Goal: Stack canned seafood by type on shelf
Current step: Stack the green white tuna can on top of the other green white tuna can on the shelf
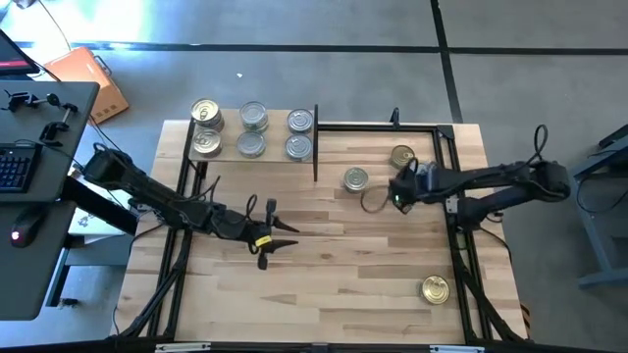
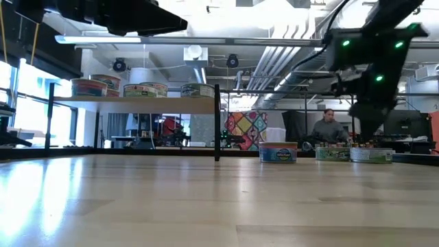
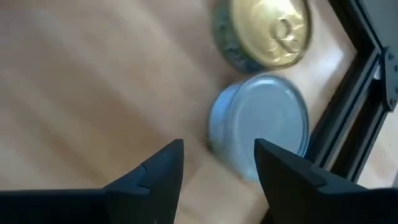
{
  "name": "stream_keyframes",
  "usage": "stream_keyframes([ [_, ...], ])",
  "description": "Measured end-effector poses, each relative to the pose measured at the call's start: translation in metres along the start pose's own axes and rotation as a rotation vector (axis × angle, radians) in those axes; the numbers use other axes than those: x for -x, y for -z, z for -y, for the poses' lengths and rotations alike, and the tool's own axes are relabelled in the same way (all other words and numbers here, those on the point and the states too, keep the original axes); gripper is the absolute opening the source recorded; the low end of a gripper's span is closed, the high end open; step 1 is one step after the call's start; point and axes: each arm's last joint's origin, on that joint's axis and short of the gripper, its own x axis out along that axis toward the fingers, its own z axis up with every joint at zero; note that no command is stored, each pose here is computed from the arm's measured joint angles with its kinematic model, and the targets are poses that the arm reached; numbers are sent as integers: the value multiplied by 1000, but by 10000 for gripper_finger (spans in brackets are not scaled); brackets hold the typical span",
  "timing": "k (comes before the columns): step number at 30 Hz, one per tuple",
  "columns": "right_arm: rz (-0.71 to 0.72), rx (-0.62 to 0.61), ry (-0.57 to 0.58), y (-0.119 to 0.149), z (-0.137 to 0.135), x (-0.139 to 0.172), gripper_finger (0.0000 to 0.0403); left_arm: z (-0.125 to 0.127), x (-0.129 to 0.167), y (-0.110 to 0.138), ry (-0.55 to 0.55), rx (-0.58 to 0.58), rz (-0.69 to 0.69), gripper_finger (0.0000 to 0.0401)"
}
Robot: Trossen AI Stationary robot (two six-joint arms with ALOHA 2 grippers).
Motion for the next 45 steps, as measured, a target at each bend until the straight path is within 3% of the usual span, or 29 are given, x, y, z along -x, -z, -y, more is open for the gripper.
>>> stream_keyframes([
  [5,-19,-104,10,-14,19,-15,192,0,0,0,-1,0,2,119],
  [10,-54,-137,-81,-23,31,-25,192,0,0,0,-1,0,2,119],
  [15,-75,-181,-68,-24,40,-30,192,0,0,0,-1,0,2,119],
  [20,-131,-142,-124,-25,34,-44,192,0,0,0,0,0,1,119],
  [23,-166,-103,-99,-24,29,-54,187,0,0,0,0,-1,0,119],
  [26,-192,-83,-60,-24,26,-59,157,0,0,0,0,-1,0,119],
  [34,-176,-45,-43,-22,18,-56,13,0,0,0,0,-1,0,119],
  [40,-182,-20,-81,-21,3,-42,12,0,0,0,0,0,2,119],
  [45,-200,-20,-269,-27,-17,-22,4,0,0,0,0,0,2,119],
])
